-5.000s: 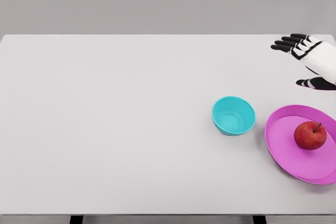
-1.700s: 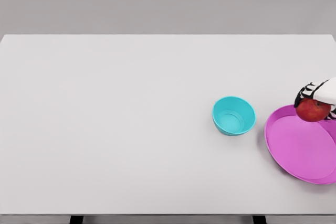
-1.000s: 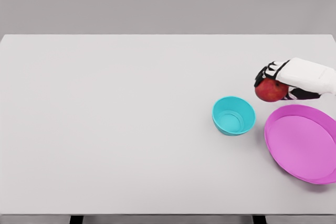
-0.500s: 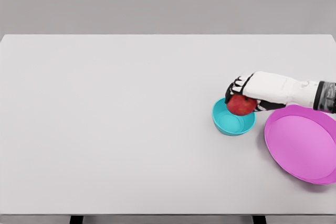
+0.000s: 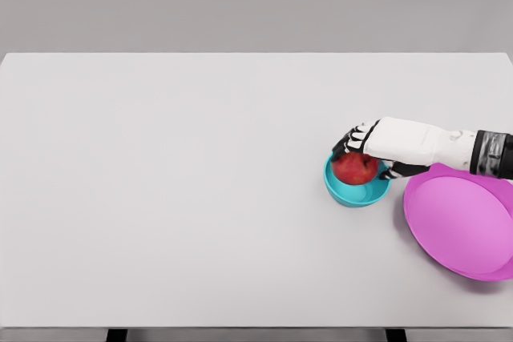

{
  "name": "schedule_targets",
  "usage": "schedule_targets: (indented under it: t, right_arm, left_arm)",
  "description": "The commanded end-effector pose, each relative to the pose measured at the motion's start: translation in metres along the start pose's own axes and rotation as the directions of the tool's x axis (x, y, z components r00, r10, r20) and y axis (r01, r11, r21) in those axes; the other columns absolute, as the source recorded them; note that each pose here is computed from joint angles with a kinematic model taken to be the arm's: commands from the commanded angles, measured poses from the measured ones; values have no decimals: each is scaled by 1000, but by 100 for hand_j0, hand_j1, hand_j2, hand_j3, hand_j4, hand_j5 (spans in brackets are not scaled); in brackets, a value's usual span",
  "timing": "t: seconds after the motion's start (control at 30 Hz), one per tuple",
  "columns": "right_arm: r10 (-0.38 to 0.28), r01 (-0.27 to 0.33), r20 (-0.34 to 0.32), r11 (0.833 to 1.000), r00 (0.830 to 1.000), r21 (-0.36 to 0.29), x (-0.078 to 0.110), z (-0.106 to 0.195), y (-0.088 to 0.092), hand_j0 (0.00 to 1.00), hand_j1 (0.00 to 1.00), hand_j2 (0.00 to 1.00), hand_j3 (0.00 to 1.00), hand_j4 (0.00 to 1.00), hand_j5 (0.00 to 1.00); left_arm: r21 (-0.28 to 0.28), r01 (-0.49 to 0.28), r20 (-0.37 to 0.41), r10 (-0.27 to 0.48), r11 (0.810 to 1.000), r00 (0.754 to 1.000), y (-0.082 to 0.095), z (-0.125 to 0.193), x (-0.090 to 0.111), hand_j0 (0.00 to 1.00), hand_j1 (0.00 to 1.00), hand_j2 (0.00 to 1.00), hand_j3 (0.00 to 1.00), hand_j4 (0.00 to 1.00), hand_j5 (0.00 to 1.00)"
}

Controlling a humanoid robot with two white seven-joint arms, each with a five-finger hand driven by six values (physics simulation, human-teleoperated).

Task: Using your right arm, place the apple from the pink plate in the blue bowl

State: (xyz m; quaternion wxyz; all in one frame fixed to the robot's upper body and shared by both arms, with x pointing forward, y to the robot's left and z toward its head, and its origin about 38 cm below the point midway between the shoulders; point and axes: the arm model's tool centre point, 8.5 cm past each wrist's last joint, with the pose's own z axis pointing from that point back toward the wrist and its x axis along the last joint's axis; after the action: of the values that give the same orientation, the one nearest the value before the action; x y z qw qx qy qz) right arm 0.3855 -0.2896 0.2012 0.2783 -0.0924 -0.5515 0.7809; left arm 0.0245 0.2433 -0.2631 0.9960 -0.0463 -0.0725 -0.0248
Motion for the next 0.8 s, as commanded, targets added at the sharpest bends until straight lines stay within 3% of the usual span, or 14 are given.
schedule_targets:
  t: [0.0,0.2,0.27,0.33,0.43,0.53,0.57,0.6,0.63,0.77]
  right_arm:
    - [-5,5,1,1000,1000,-4,0,0,-1,100,100,100,100,100,100]
    - [6,-6,7,1000,1000,-8,3,0,-4,100,100,100,100,100,100]
    - [28,-28,-6,999,1000,-31,0,7,-17,100,100,100,100,100,100]
    - [45,-48,-43,996,998,-70,-7,20,-32,100,100,100,100,100,100]
    - [53,-59,-78,995,996,-85,-13,32,-39,100,100,100,100,100,100]
    - [-5,-8,-134,995,991,-96,-33,41,-29,100,100,100,100,100,100]
    - [-47,22,-144,986,988,-167,-40,38,-31,100,100,100,100,100,100]
    - [-143,105,-99,942,985,-319,-41,15,-30,100,100,100,100,100,100]
    - [-196,151,-80,911,977,-385,-44,6,-28,100,100,100,100,100,100]
    - [-219,168,-99,914,971,-370,-50,8,-18,100,100,100,100,100,100]
  left_arm:
    - [0,0,0,0,1000,1000,0,0,0,100,100,100,100,100,100]
    - [0,0,0,0,1000,1000,0,0,0,100,100,100,100,100,100]
    - [0,0,0,0,1000,1000,0,0,0,100,100,100,100,100,100]
    - [0,0,0,0,1000,1000,0,0,0,100,100,100,100,100,100]
    - [1,0,0,0,1000,1000,0,0,0,100,100,100,100,100,100]
    - [0,0,0,0,1000,1000,0,0,0,100,100,100,100,100,100]
    - [1,0,0,0,1000,1000,0,0,0,100,100,100,100,100,100]
    - [1,0,0,0,1000,1000,0,0,0,100,100,100,100,100,100]
    - [1,0,0,0,1000,1000,0,0,0,100,100,100,100,100,100]
    - [0,0,0,0,1000,1000,0,0,0,100,100,100,100,100,100]
